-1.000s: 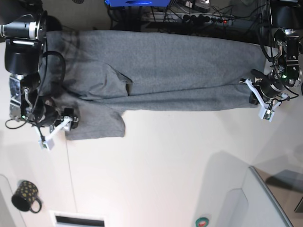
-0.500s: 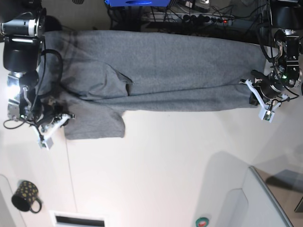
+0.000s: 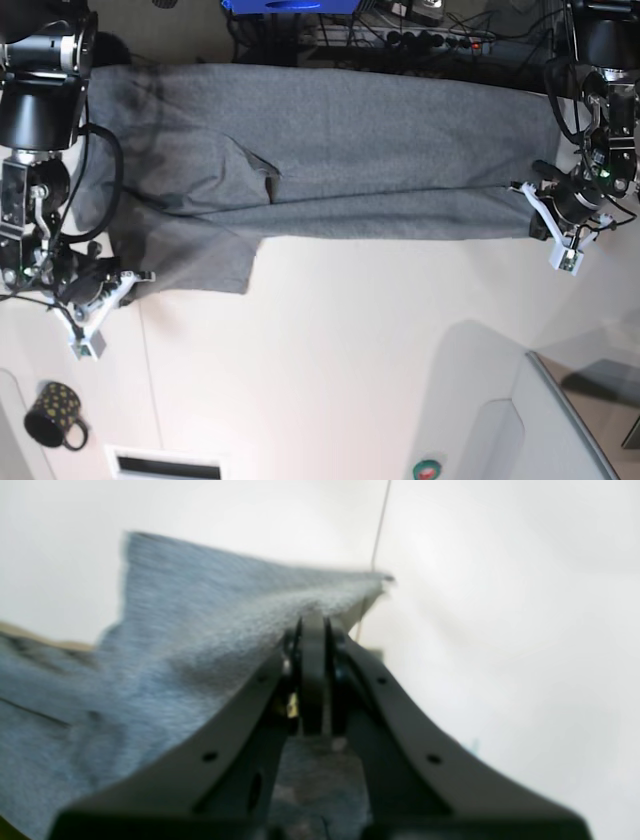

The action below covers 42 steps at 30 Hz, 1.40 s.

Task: Layout the t-shirt on the table in an organized manner, then fold the t-shirt properly
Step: 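Drag the folded shirt with both grippers toward the collar side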

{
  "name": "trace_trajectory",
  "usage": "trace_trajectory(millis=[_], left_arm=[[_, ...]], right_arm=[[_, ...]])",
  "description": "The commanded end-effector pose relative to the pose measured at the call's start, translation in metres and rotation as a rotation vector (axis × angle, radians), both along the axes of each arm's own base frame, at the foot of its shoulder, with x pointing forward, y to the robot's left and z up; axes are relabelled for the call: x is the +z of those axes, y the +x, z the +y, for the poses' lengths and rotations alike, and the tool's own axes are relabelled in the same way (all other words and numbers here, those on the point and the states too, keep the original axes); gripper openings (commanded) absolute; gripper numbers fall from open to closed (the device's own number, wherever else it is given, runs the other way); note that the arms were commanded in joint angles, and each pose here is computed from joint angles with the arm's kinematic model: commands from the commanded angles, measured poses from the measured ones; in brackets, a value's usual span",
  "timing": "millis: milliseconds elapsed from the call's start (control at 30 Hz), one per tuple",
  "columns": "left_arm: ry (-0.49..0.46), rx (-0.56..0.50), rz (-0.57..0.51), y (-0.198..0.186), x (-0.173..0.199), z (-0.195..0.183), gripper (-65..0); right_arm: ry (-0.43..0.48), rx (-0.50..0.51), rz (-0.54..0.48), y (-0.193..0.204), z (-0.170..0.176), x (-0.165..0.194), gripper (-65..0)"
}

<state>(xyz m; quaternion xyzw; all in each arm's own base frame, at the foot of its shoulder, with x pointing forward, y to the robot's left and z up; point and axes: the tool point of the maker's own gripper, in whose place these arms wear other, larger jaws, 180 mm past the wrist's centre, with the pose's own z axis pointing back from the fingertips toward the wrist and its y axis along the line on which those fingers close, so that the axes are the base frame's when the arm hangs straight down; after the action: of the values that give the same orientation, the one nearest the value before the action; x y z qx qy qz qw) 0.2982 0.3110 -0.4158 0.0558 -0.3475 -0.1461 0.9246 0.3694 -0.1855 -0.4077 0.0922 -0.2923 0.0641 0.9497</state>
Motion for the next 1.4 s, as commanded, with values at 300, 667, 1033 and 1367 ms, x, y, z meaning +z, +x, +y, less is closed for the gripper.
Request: trace_trajectory(millis=[300, 667, 1033, 1367], left_arm=[[0.017, -0.023, -0.076, 0.014, 0.025, 0.001, -65.0], [0.044, -0.055, -0.070, 0.014, 0.031, 0.008, -65.0], [0.058, -0.133, -0.042, -0.004, 0.028, -0.010, -65.0], [0.054, -0.160, 0.017, -0.025, 0.011, -0.017, -65.0]], right_arm=[[-0.088, 0.059, -0.069, -0.020, 0.001, 0.046, -64.2], [-0.136, 0.030, -0.053, -0.083, -0.014, 0.043, -64.2], [-0.098, 0.030, 0.070, -0.149, 0.002, 0.012, -64.2], [-0.048, 0.020, 0.128, -0.195, 0.016, -0.009, -64.2]])
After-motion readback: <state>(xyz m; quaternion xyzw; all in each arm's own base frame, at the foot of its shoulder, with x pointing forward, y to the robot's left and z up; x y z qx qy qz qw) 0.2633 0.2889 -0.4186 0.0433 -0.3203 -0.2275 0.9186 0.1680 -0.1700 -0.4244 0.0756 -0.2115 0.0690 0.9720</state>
